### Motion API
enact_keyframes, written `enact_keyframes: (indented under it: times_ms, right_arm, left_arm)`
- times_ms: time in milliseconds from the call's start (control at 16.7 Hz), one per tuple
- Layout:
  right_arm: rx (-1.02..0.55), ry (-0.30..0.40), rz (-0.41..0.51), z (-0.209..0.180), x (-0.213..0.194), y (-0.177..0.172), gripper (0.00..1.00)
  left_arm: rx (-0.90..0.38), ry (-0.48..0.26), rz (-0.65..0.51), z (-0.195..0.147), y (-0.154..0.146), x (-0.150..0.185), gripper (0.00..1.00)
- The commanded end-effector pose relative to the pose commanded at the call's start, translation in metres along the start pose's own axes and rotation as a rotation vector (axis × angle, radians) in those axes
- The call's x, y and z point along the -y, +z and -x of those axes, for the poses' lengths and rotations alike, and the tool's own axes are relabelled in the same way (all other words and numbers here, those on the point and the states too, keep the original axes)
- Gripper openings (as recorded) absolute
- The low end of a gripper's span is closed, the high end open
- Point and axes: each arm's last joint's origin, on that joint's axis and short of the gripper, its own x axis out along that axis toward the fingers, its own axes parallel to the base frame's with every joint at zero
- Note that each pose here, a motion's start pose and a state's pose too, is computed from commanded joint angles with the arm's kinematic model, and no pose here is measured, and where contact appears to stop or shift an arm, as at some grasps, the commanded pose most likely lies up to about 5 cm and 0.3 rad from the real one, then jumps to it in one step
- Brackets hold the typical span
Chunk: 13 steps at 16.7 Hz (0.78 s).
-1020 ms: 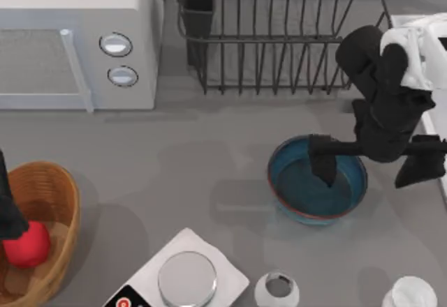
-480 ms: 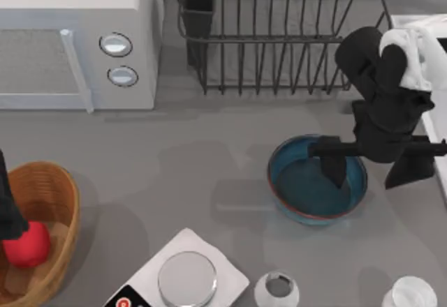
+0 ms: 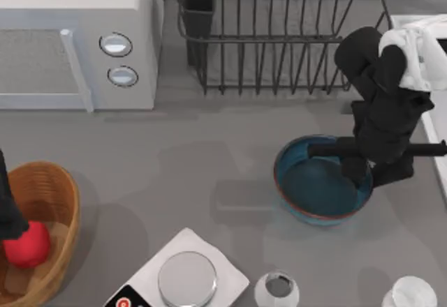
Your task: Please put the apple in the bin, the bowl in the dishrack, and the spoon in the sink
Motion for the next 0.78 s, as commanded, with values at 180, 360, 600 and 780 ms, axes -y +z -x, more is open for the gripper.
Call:
enact_keyframes:
  times_ms: [180, 360, 600, 780]
  right_arm:
    - [0.000, 0.000, 0.000, 0.000, 0.000, 0.000, 0.00]
    - [0.000, 0.000, 0.000, 0.000, 0.000, 0.000, 0.00]
    - [0.004, 0.001, -0.001, 0.005, 0.000, 0.001, 0.00]
    - [0.005, 0.000, -0.003, 0.032, -0.002, 0.005, 0.00]
  left_arm:
    - [0.000, 0.000, 0.000, 0.000, 0.000, 0.000, 1.00]
    - [0.000, 0.000, 0.000, 0.000, 0.000, 0.000, 1.00]
    - [0.000, 0.000, 0.000, 0.000, 0.000, 0.000, 1.00]
    - [0.000, 0.000, 0.000, 0.000, 0.000, 0.000, 1.00]
